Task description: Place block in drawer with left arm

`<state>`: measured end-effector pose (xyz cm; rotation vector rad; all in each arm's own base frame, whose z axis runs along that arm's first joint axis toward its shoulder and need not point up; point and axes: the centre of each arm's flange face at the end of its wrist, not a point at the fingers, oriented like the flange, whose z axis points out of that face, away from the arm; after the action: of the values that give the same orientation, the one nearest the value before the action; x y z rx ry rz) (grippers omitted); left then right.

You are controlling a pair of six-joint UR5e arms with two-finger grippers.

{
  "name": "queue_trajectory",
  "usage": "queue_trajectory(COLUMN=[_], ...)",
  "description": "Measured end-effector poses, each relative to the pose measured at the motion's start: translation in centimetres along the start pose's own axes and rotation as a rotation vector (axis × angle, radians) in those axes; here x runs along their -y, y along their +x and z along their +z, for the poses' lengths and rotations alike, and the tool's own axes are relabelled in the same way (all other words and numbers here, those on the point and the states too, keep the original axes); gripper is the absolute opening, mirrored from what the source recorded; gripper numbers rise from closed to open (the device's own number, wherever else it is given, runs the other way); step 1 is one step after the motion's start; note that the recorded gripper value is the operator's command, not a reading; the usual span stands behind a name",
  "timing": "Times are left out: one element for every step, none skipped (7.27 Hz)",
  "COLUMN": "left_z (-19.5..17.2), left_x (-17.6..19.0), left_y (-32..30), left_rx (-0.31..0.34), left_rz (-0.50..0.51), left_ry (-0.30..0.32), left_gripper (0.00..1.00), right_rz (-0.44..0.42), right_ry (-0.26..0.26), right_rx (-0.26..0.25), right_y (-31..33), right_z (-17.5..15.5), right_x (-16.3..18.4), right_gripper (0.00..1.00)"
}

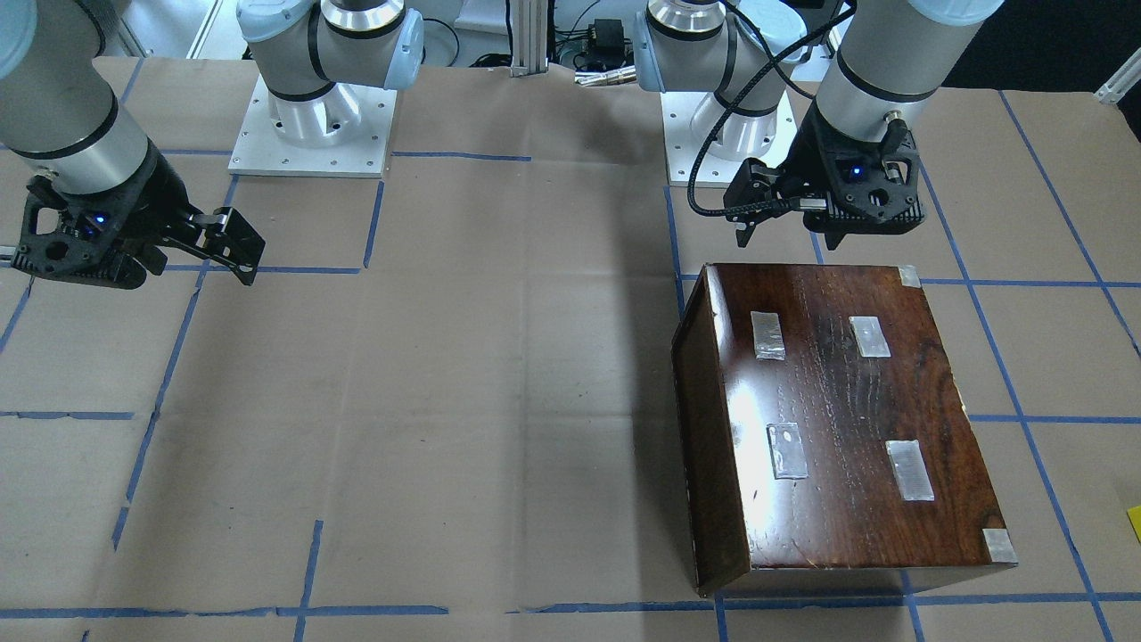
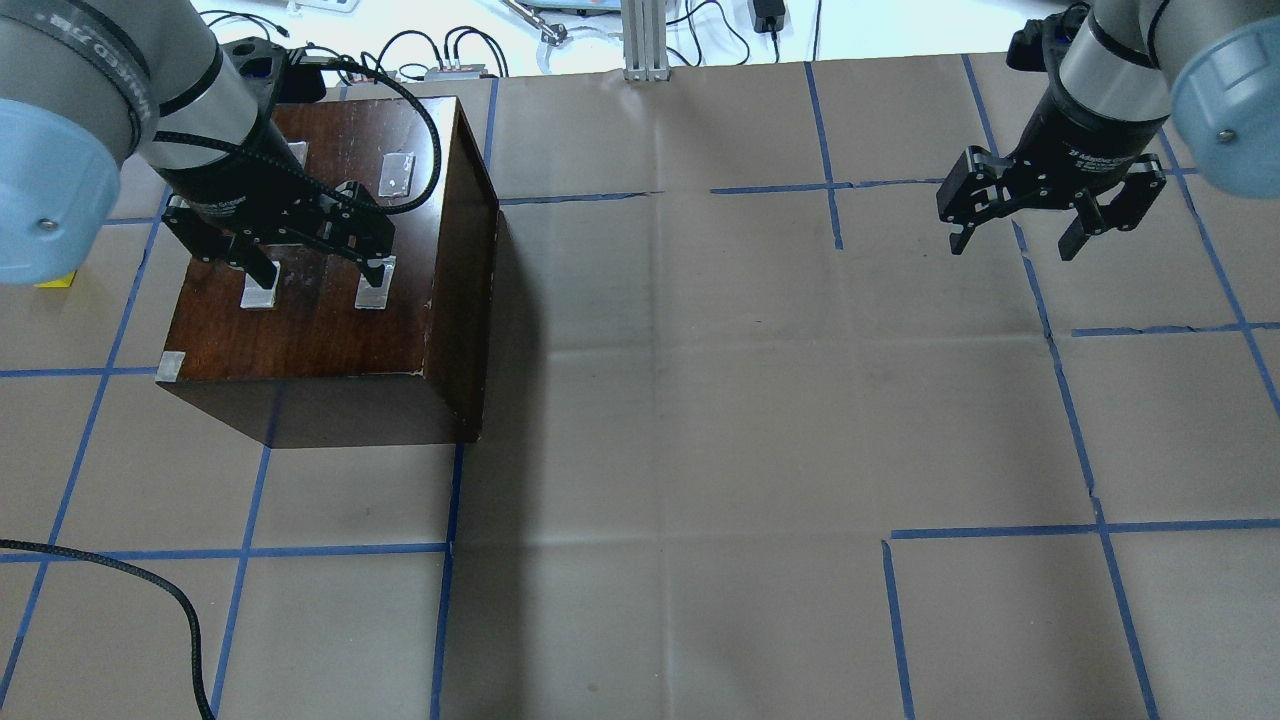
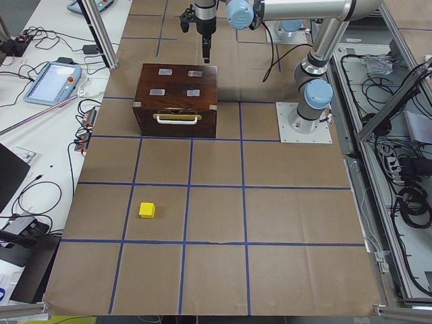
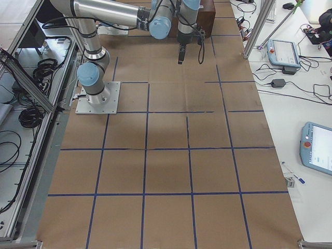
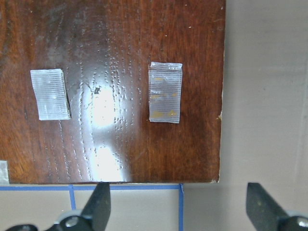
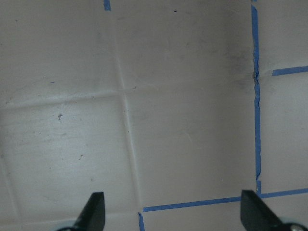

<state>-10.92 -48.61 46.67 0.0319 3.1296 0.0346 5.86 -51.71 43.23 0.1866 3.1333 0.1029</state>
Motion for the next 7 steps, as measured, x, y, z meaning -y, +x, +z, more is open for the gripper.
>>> queue_trajectory(left_z=[-0.08,-0.1,-0.22,-0.35,-0.36,-0.46,-0.46], left_x=[-0.08,-0.11,-0.2,-0.29,-0.27,-0.25,-0.2], left_y=[-0.01,0.02,0.07,0.07,-0.01,-0.1,-0.17], left_rx=[0.001,0.0,-0.002,-0.002,-0.001,0.0,0.0], left_rz=[0.0,0.001,0.0,-0.002,-0.003,-0.005,-0.007], left_ry=[0.001,0.0,0.003,0.005,0.006,0.007,0.008], left_gripper=[0.99,0.99,0.99,0.99,0.99,0.99,0.99], right_rz=[0.0,0.0,0.0,0.0,0.0,0.0,0.0], right_ry=[0.0,0.0,0.0,0.0,0.0,0.0,0.001], right_rx=[0.0,0.0,0.0,0.0,0.0,0.0,0.0], right_y=[0.0,0.0,0.0,0.0,0.0,0.0,0.0], right_z=[0.0,0.0,0.0,0.0,0.0,-0.01,-0.04], right_x=[0.0,0.0,0.0,0.0,0.0,0.0,0.01], right_gripper=[1.0,1.0,1.0,1.0,1.0,1.0,1.0])
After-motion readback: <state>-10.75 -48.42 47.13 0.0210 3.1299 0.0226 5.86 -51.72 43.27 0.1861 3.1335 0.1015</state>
